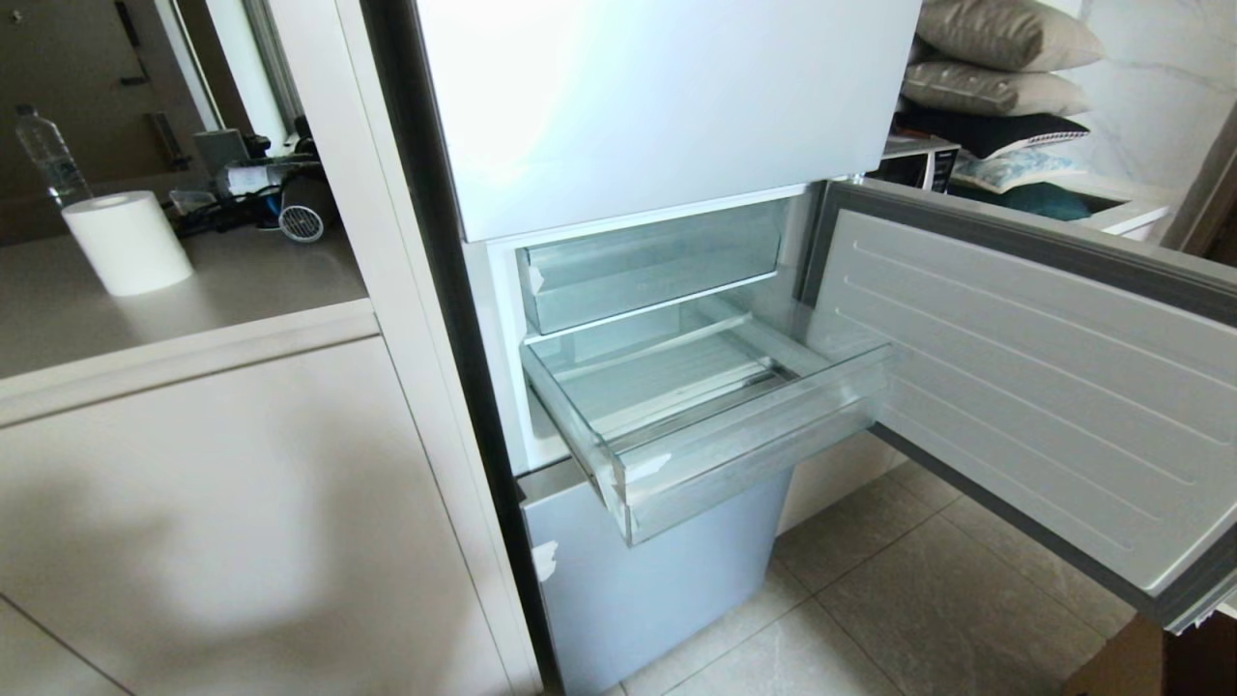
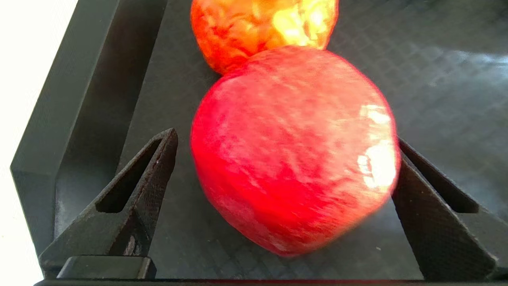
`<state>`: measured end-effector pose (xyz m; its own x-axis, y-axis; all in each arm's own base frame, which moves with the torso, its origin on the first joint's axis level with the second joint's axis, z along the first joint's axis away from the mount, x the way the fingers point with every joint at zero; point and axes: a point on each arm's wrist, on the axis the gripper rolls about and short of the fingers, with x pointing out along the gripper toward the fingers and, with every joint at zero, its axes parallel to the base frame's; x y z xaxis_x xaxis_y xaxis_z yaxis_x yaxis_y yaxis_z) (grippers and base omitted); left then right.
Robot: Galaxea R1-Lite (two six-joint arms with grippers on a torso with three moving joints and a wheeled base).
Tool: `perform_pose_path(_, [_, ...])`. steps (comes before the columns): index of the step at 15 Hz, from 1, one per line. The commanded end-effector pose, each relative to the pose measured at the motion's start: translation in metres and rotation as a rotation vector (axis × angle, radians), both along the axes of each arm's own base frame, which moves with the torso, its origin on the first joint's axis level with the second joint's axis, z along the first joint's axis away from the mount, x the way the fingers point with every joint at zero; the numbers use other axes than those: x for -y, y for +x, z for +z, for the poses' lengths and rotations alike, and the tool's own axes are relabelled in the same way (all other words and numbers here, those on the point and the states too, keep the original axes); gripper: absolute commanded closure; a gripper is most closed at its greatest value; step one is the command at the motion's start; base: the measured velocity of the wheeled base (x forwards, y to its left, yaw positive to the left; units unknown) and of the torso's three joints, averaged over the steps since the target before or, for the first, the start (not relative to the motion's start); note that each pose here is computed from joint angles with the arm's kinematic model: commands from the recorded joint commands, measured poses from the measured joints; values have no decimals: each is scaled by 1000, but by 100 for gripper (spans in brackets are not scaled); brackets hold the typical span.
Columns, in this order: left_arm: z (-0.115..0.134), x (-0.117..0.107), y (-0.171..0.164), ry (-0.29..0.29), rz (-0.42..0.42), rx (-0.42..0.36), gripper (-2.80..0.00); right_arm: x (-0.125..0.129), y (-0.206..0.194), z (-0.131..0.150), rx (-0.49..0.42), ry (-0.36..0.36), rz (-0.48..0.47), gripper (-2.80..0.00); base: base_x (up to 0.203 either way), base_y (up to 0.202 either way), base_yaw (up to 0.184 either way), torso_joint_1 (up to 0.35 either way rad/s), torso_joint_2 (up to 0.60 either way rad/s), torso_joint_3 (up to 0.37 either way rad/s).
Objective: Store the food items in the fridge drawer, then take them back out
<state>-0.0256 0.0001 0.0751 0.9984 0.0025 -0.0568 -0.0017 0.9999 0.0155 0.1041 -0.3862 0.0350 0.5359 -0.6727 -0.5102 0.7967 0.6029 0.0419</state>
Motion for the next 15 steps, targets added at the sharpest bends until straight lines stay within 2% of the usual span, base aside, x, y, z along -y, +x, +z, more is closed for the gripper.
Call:
perform_pose_path(1, [0, 0, 0, 0, 1, -1, 0, -1, 4, -2, 2, 2, 16, -280, 0, 0, 0, 0, 0, 0])
perform_pose_path(4, [0, 0, 0, 0, 1, -3, 0, -1, 7, -5, 1, 9, 24, -280, 0, 0, 0, 0, 0, 0])
perform_pose_path(5, [0, 0, 0, 0, 1, -2, 0, -1, 7, -5, 2, 8, 23, -223, 0, 0, 0, 0, 0, 0])
perform_pose_path(6, [0, 0, 0, 0, 1, -3, 0, 1, 7, -3, 4, 1, 21, 0, 0, 0, 0, 0, 0, 0])
perform_pose_path(12, [0, 0, 0, 0, 1, -2, 0, -1, 3, 5, 8, -14, 7, 0, 0, 0, 0, 0, 0, 0])
perform_pose_path(15, [0, 0, 0, 0, 1, -1, 0, -13, -13, 26, 17, -56, -27, 0, 0, 0, 0, 0, 0, 0])
